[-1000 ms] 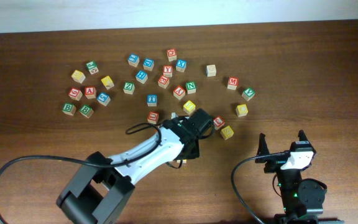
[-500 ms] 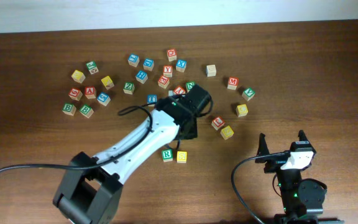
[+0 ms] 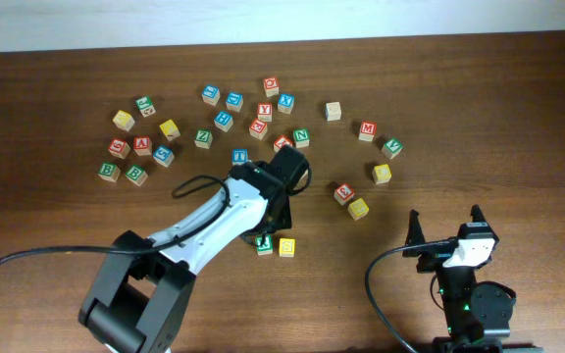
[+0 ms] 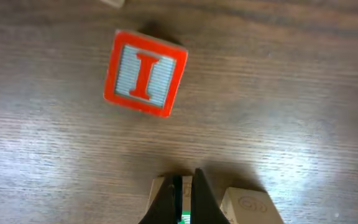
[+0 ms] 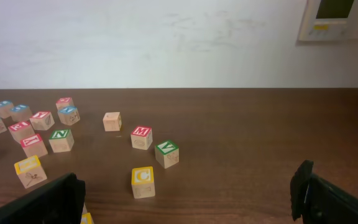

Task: Spell out ICRA

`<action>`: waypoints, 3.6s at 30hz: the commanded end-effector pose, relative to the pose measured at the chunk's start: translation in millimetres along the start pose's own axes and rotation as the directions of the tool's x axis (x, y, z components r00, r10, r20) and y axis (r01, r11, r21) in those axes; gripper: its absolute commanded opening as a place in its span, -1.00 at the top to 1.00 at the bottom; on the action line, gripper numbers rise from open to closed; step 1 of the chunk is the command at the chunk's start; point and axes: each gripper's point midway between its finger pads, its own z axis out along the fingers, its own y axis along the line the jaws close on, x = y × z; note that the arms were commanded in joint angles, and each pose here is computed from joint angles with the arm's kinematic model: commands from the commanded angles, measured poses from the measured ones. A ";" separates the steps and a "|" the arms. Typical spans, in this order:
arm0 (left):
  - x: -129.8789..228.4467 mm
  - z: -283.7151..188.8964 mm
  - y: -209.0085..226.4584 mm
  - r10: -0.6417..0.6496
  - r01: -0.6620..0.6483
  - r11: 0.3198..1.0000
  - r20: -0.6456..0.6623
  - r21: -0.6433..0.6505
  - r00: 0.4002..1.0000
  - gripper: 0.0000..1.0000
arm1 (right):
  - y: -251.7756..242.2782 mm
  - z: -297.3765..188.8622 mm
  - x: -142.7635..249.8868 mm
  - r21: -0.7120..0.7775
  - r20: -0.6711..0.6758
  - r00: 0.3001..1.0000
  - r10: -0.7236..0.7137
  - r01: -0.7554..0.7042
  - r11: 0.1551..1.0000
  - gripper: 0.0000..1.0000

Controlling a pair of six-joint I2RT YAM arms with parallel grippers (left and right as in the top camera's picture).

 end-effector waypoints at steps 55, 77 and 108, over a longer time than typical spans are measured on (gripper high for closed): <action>33.6 9.2 33.2 -0.005 0.006 1.000 -0.162 0.007 0.987 0.91 | -2.4 0.0 2.7 0.011 -0.005 1.000 0.004 -0.004 1.000 -0.97; 52.0 -26.9 -74.4 0.152 -0.129 0.965 -0.083 0.228 0.985 0.99 | -2.4 0.0 2.7 0.011 -0.005 1.000 0.004 -0.004 1.000 -0.97; 43.6 8.3 -68.5 0.112 -0.103 0.987 -0.069 0.124 0.991 1.00 | -2.4 0.0 2.7 0.011 -0.005 1.000 0.004 -0.004 1.000 -0.97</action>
